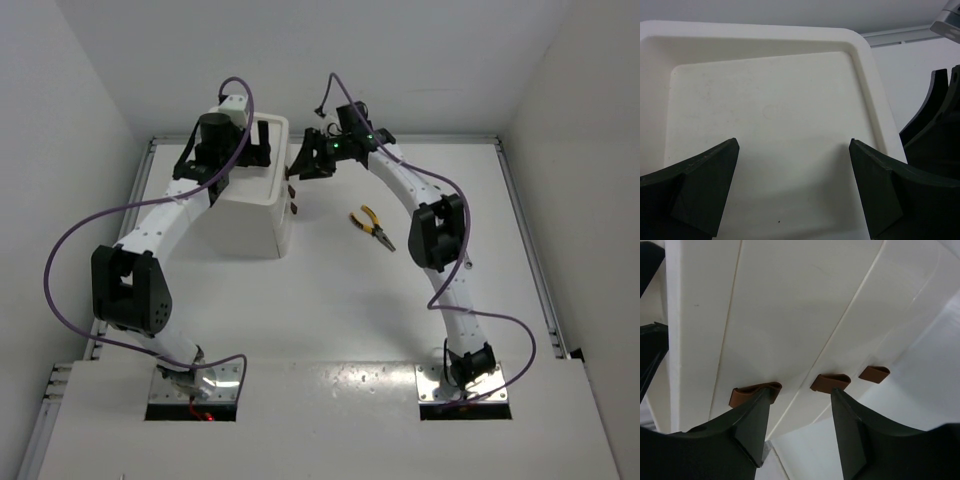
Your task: Sort the tools into containers
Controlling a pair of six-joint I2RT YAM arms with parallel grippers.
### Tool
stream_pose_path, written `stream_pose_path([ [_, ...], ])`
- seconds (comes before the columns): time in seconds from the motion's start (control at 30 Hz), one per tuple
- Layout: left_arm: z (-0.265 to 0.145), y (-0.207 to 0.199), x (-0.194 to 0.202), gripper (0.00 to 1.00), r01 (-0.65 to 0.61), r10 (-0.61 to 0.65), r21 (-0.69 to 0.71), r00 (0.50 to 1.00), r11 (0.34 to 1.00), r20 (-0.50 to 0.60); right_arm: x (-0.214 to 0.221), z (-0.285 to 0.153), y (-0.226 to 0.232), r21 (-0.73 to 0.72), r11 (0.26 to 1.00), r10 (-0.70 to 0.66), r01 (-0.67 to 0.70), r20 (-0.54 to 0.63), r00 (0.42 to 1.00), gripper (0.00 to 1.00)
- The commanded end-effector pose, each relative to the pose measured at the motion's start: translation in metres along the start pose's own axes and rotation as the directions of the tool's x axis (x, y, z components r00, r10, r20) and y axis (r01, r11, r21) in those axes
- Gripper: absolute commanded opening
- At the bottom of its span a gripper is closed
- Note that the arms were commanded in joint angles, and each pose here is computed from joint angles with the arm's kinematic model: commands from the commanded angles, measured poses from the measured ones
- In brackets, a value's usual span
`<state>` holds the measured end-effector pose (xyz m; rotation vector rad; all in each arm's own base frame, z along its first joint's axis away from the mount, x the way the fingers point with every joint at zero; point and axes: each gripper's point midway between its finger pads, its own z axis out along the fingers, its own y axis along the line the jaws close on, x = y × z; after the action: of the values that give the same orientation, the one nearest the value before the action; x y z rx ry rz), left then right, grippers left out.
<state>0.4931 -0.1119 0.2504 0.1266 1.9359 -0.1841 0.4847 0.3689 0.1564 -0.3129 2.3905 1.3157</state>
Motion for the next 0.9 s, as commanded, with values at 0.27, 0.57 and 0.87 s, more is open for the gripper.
stream_pose_path([
  [0.27, -0.012, -0.004, 0.145, 1.0, 0.079, -0.075, -0.009, 0.884, 0.997, -0.461, -0.01, -0.018, 0.016, -0.008, 0.99, -0.138, 0.138, 0.04, 0.99, 0.49],
  [0.57, -0.011, -0.008, 0.141, 1.0, 0.08, -0.065, 0.012, 0.888, 0.997, -0.455, 0.036, -0.063, -0.023, -0.118, 0.827, -0.557, 0.549, -0.038, 0.83, 0.52],
  [0.87, -0.004, -0.009, 0.145, 1.0, 0.084, -0.065, 0.019, 0.883, 0.996, -0.466, 0.038, -0.062, -0.034, -0.297, 0.637, -0.669, 0.711, 0.245, 0.702, 0.53],
])
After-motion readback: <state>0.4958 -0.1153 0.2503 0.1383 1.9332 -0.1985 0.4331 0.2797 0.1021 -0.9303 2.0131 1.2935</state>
